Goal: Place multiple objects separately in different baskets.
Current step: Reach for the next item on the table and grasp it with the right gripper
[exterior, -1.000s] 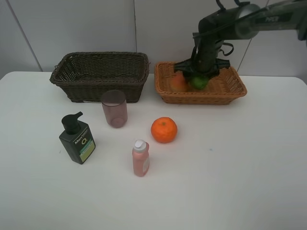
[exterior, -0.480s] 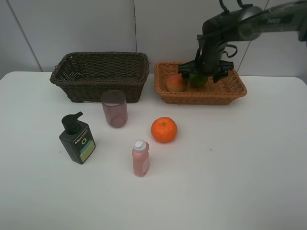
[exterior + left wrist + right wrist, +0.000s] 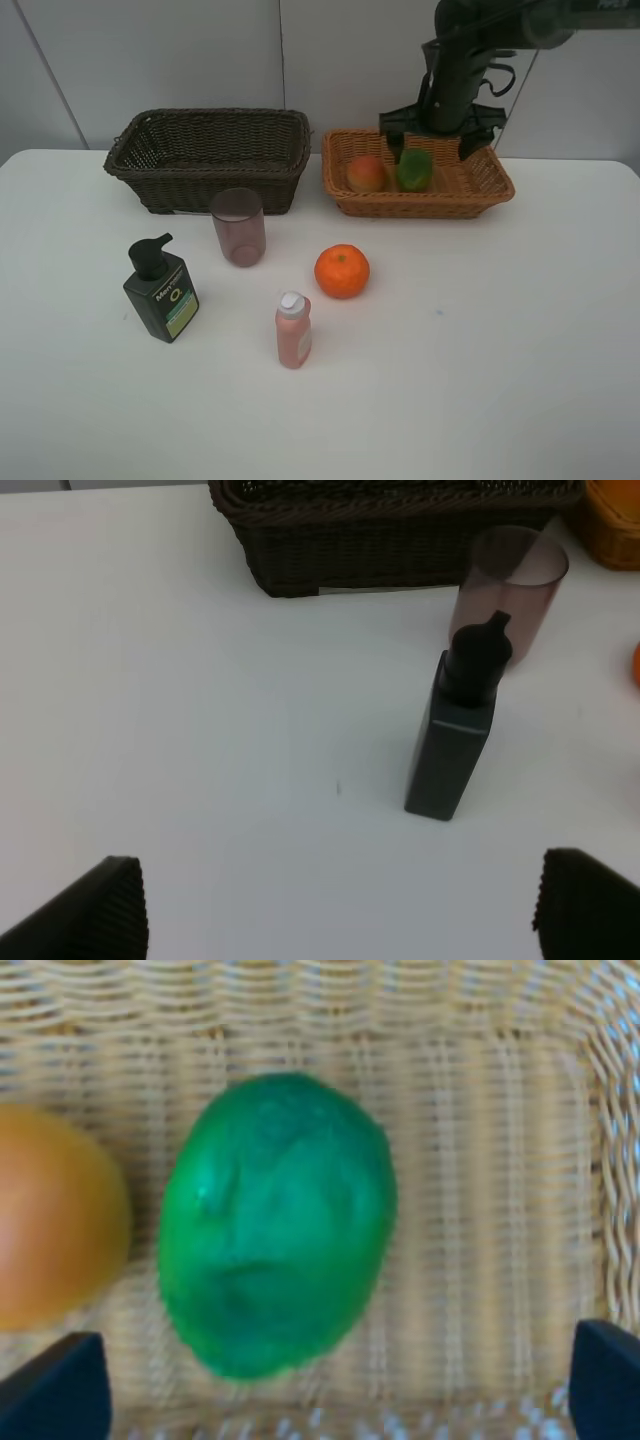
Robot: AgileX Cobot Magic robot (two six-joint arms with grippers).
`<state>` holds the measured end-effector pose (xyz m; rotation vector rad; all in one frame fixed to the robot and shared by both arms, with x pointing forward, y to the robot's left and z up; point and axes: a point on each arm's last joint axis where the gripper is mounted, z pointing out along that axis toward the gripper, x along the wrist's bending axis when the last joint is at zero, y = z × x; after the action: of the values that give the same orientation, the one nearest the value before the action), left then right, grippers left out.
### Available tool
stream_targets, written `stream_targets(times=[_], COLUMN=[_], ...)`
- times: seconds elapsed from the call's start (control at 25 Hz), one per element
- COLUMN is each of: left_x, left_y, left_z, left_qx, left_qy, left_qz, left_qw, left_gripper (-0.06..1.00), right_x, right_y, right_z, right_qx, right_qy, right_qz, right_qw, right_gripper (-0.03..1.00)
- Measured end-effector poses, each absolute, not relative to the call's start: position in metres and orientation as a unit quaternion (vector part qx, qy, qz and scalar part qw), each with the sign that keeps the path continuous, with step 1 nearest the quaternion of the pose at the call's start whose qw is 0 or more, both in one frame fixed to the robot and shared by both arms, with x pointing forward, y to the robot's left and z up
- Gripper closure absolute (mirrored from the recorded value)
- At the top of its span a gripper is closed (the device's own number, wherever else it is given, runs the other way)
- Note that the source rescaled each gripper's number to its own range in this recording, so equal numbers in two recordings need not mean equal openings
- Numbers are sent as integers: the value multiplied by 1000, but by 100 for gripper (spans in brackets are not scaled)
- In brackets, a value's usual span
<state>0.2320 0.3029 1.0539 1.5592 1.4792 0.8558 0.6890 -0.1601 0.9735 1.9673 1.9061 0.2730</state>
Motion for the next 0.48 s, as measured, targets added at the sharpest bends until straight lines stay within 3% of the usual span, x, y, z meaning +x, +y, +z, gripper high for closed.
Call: stream_targets(times=[0.48], left_x=[232], left_y=[303], left_z=[1054], left_qx=[617], left_qy=[585], left_qz=[339], left_qw=[402], left_gripper=[-6], right_x=[634], right_y=[-96], right_z=[1005], right_qx=[682], right_qy=[717], right_qz=[61], right_qw=[130], right_gripper=[-3])
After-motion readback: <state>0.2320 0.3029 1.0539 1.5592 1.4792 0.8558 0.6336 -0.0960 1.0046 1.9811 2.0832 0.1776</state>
